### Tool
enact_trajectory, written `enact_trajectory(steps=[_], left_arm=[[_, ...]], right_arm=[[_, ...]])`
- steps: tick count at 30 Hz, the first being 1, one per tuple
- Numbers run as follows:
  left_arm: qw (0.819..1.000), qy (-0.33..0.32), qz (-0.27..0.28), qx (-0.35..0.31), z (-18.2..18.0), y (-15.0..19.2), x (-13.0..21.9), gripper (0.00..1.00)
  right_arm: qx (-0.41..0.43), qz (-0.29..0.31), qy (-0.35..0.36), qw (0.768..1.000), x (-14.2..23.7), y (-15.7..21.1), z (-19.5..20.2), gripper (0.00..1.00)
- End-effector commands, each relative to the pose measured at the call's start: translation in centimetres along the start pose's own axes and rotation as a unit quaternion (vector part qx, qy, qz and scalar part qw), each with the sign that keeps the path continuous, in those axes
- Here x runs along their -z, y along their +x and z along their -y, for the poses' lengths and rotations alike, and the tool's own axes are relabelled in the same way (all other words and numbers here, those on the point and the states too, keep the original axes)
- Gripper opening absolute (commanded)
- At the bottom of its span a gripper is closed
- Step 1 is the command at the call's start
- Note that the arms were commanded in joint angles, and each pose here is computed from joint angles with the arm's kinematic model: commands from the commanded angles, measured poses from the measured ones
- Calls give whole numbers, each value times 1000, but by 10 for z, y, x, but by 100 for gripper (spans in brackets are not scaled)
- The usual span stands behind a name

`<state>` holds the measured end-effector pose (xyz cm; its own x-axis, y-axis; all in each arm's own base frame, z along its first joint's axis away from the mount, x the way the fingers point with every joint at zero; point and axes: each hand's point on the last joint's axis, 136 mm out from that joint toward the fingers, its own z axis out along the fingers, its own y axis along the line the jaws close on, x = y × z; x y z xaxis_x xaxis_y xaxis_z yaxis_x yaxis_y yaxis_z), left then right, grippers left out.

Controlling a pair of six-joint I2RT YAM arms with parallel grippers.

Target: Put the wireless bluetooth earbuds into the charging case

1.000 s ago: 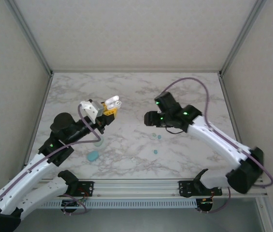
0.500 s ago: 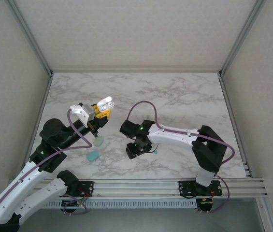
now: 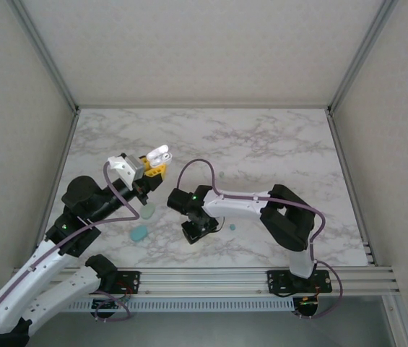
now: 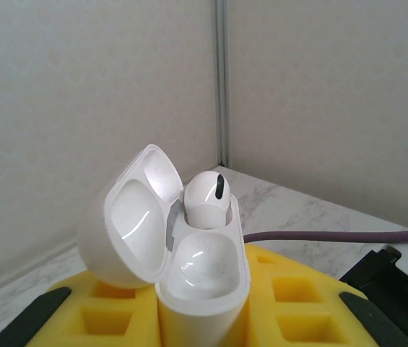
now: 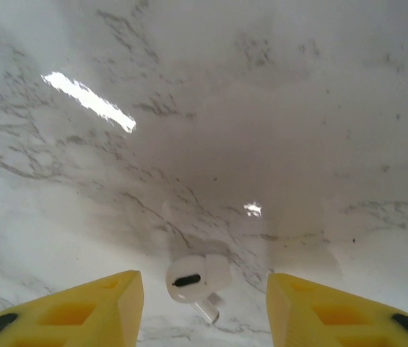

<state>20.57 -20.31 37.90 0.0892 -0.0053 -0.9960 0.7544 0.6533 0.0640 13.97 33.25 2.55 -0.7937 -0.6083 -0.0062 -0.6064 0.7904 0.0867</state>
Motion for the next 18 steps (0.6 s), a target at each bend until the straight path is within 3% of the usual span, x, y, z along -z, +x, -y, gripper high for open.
enact_trajectory(steps=[1, 18], left_arm=[[1000, 1, 22, -9, 1, -18, 2, 9], [1000, 0, 11, -6, 1, -9, -2, 10]], right_arm=[[12, -14, 17, 1000, -4, 2, 1, 46], [7, -36, 36, 999, -19, 6, 6, 34]])
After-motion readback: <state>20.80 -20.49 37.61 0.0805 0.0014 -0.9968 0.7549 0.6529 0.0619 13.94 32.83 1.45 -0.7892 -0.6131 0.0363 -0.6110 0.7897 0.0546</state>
